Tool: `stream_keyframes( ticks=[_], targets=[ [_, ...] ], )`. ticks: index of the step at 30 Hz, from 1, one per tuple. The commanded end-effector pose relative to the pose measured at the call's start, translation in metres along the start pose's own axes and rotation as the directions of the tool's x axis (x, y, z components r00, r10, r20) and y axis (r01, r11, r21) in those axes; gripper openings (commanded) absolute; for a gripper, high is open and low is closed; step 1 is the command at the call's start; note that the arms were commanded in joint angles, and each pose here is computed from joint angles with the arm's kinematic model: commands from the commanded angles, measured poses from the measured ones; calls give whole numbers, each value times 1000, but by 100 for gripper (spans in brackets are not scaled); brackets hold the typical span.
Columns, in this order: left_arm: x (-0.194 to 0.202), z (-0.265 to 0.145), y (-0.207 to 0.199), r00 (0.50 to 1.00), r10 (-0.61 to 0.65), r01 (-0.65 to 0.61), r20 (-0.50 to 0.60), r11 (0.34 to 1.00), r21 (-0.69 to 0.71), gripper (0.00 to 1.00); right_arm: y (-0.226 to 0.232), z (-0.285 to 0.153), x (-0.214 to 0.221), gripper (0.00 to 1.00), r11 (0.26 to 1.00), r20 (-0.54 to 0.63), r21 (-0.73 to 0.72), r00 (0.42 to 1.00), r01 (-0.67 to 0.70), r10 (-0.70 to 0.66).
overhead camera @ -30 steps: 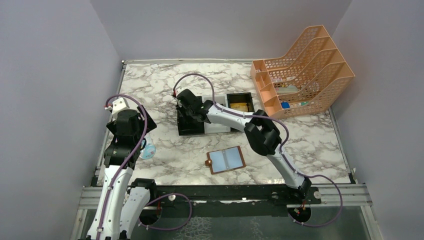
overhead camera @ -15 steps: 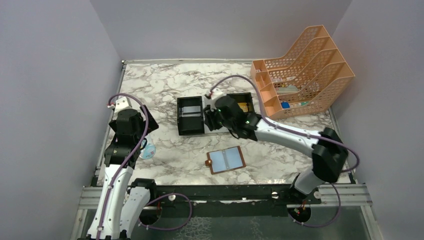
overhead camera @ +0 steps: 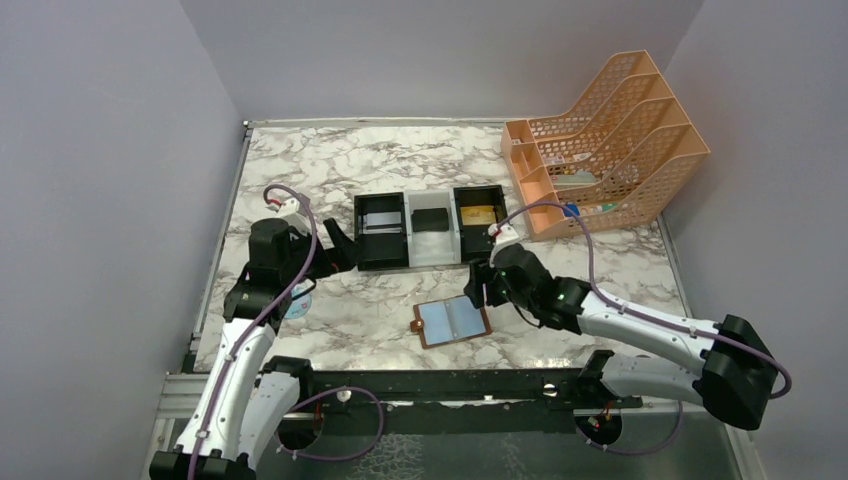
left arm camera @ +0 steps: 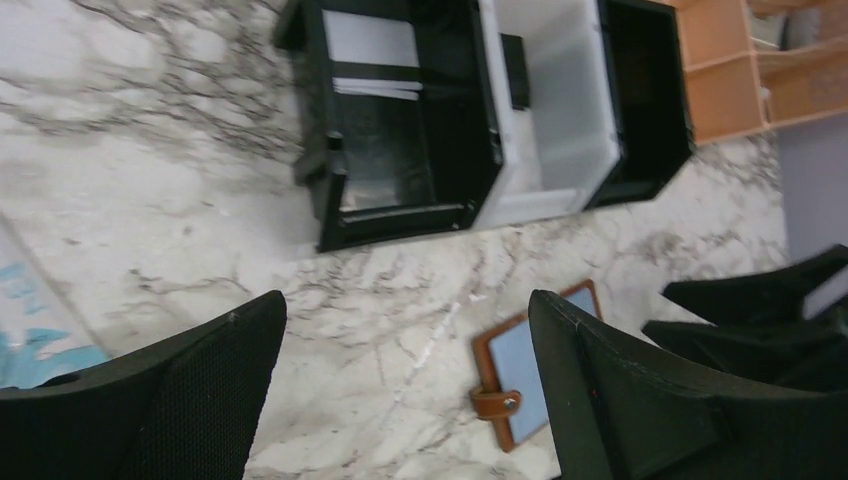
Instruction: Take the credit cards out of the card holder
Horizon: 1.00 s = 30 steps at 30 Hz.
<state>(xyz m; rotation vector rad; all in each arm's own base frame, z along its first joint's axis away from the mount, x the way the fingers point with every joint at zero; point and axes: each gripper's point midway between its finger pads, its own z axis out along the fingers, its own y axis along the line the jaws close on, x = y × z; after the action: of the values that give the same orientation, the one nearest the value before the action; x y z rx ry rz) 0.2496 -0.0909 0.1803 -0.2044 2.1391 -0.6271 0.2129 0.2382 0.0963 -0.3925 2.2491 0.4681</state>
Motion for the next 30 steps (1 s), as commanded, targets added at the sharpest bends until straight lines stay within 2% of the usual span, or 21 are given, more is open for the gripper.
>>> stream_keyframes(
  ticks=[1,6,14,18,23,26,30],
  targets=[
    [12,-13,-61,999,-24,31,-31,962,270,93,2,-5,-2,58,990,-1,-96,995,-104,105],
    [41,-16,-84,996,-23,50,-88,947,318,92,2,-7,-3,58,951,-26,-241,981,-195,194],
    [112,0,-110,978,25,42,-209,949,313,86,17,-10,14,58,911,-98,-334,970,-241,221],
    [135,4,-112,977,18,40,-211,963,267,84,20,-10,25,53,904,-144,-350,968,-244,205],
    [159,11,-126,969,28,47,-246,955,294,81,15,-6,39,47,911,-185,-319,960,-262,211],
    [175,16,-128,961,50,25,-272,963,267,78,-1,0,53,44,935,-213,-220,949,-278,232],
    [195,24,-128,950,78,-7,-303,974,228,75,-8,1,65,43,944,-239,-189,945,-269,222]
  ],
)
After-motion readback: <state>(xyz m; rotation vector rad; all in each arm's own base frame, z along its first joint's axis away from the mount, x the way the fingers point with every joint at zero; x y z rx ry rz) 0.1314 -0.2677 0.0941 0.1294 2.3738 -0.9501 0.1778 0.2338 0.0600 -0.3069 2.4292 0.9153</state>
